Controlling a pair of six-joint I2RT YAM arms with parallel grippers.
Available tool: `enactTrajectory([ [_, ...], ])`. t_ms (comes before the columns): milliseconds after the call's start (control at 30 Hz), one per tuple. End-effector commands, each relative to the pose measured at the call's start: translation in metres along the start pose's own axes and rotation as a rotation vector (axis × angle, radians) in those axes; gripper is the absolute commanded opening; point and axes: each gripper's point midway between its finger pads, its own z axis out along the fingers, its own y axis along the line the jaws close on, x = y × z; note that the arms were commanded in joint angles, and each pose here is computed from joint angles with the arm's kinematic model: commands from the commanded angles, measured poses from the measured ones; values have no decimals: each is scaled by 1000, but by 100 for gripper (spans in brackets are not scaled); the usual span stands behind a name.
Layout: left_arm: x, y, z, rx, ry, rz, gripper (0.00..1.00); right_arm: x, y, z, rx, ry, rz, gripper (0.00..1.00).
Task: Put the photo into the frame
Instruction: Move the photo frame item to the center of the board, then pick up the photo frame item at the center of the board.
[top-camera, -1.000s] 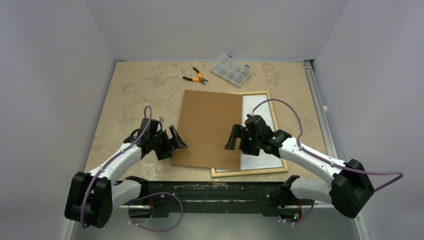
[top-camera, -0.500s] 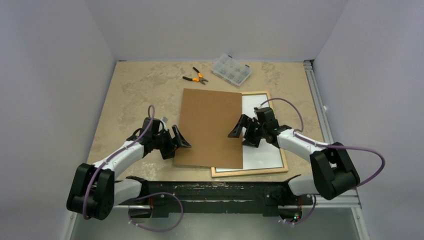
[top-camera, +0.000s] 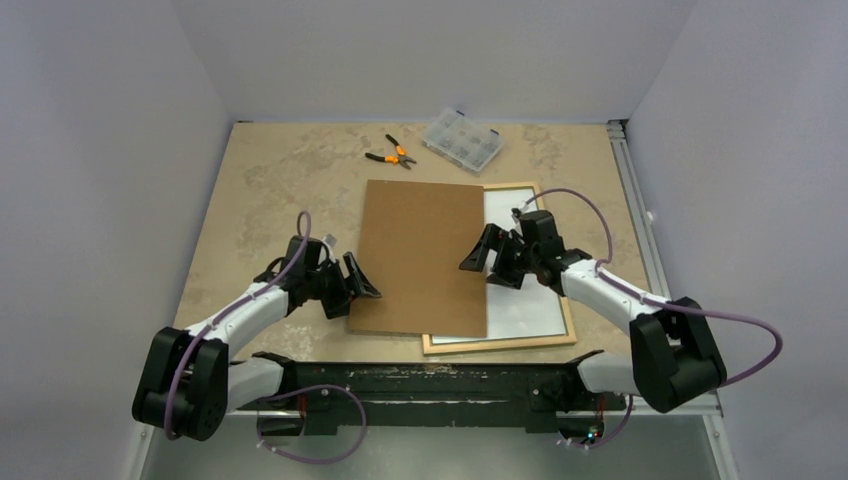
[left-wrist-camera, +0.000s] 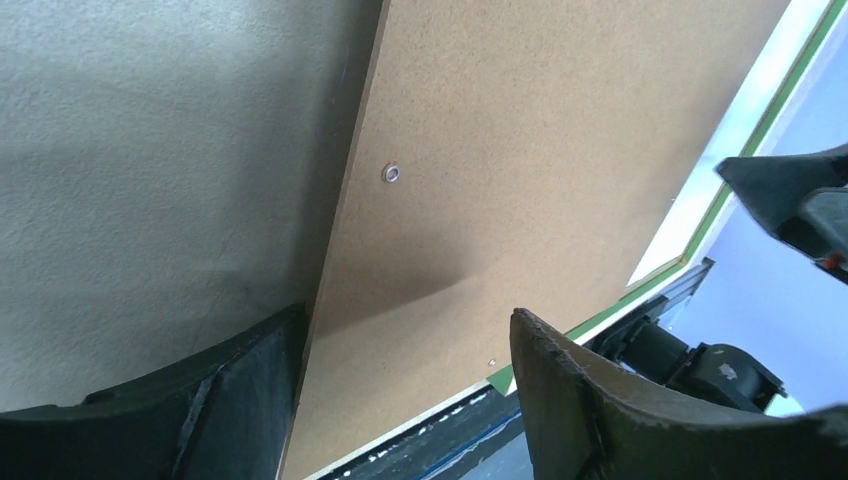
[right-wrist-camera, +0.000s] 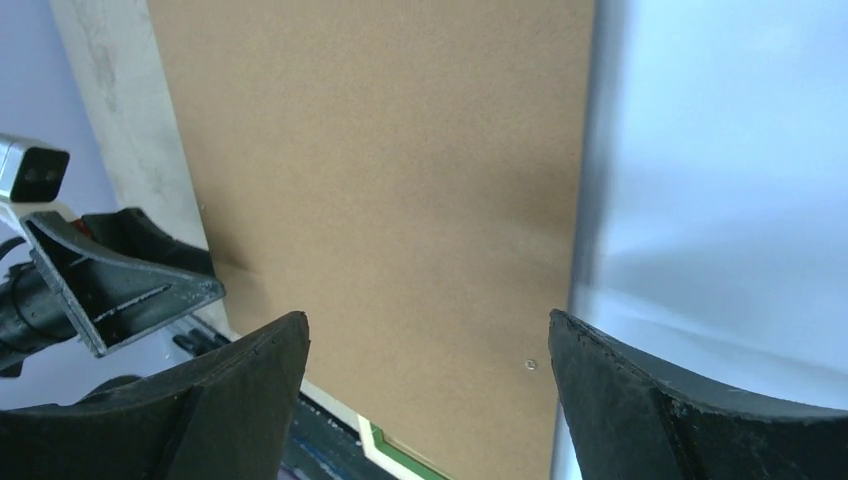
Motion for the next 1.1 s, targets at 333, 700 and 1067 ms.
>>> enactTrajectory([
  [333, 6, 55, -17, -344, -44, 52, 42, -16, -14, 3, 58, -35, -12, 88],
  [700, 11, 57, -7, -356, -8, 62, 32, -4, 8, 15, -133, 20, 10, 85],
  [1067, 8, 31, -8, -277, -23, 111, 35, -16, 63, -12, -352, -18, -18, 48],
])
